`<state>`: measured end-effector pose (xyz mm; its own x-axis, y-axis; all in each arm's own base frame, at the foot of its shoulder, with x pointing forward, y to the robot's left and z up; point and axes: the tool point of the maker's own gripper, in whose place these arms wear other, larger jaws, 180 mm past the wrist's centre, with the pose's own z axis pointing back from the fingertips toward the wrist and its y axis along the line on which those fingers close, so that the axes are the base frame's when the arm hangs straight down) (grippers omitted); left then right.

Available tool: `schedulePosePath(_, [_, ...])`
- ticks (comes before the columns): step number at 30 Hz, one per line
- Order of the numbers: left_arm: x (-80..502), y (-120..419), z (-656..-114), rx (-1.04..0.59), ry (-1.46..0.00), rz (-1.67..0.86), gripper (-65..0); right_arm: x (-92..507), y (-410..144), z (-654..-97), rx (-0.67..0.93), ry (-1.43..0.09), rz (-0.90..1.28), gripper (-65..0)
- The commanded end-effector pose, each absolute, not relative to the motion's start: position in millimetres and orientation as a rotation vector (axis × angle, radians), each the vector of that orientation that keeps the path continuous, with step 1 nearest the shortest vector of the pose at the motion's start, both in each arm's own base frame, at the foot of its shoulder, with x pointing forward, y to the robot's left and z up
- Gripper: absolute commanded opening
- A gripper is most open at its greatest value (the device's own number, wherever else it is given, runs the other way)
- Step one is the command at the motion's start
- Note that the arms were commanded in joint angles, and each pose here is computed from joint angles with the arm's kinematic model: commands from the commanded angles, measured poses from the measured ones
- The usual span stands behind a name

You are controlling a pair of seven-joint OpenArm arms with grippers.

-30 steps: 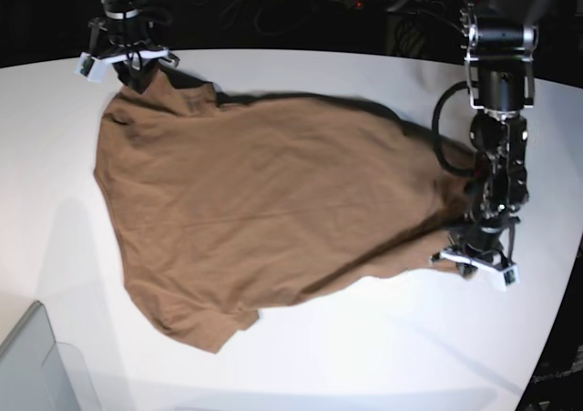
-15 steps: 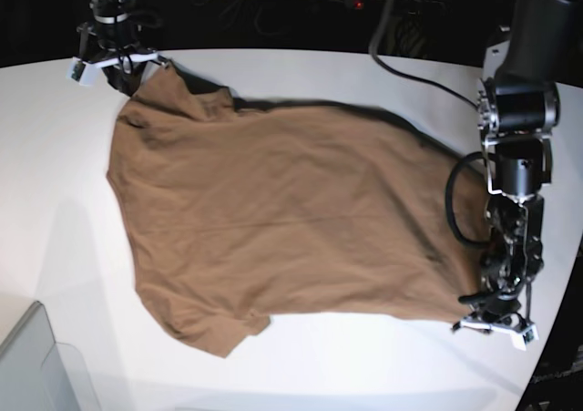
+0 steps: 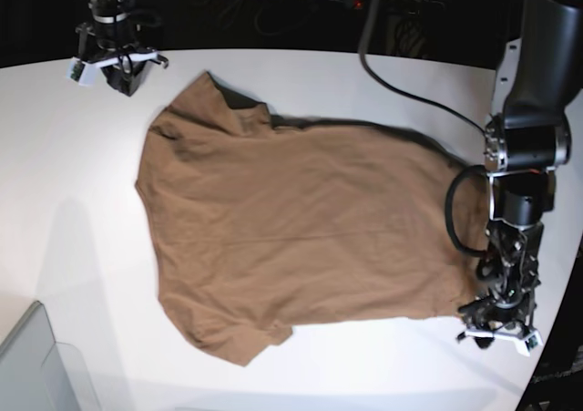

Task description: Layout the t-shirt on the table in an organized manner, then fold the t-shirt properly

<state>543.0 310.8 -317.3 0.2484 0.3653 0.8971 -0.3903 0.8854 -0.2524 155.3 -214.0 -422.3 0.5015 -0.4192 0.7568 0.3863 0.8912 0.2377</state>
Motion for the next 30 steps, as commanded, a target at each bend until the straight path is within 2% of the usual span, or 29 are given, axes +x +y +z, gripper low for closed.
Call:
schedulePosePath(1, [555.8, 321.8, -282.9, 0.028, -1.303, 0.523, -27.1, 156.6, -216.1, -413.1, 0.039, -0.959, -0.477, -46.9])
schedulePosePath(3, [555.2, 323.4, -283.3, 0.029, -1.299, 0.524, -23.2, 158.2, -215.2, -410.1, 0.042, -0.967, -0.473, -46.9])
schedulePosePath(9, [530.3, 347.3, -304.6, 0.064, -1.219, 0.511, -23.0, 162.9, -211.3, -397.9, 0.053, -0.996, -0.462, -46.9])
schedulePosePath(14, [469.6, 377.8, -332.1, 0.012, -1.185, 0.627, -23.0, 176.1, -190.9, -376.5, 0.109, -1.048, -0.416, -46.9])
schedulePosePath(18, [410.9, 380.3, -338.6, -0.041, -1.167, 0.658, -22.8, 184.7, -156.7, -374.2, 0.204, -1.038, -0.307, -46.9])
schedulePosePath(25, [327.5, 345.5, -339.4, -0.116, -1.213, 0.744, -22.6, 195.6, -104.2, -387.0, 0.334, -0.997, -0.181, -46.9])
schedulePosePath(30, [312.2, 311.3, -370.1, -0.185, -1.155, 0.837, -22.6, 194.4, -88.8, -403.3, 0.363, -0.953, -0.148, -46.8])
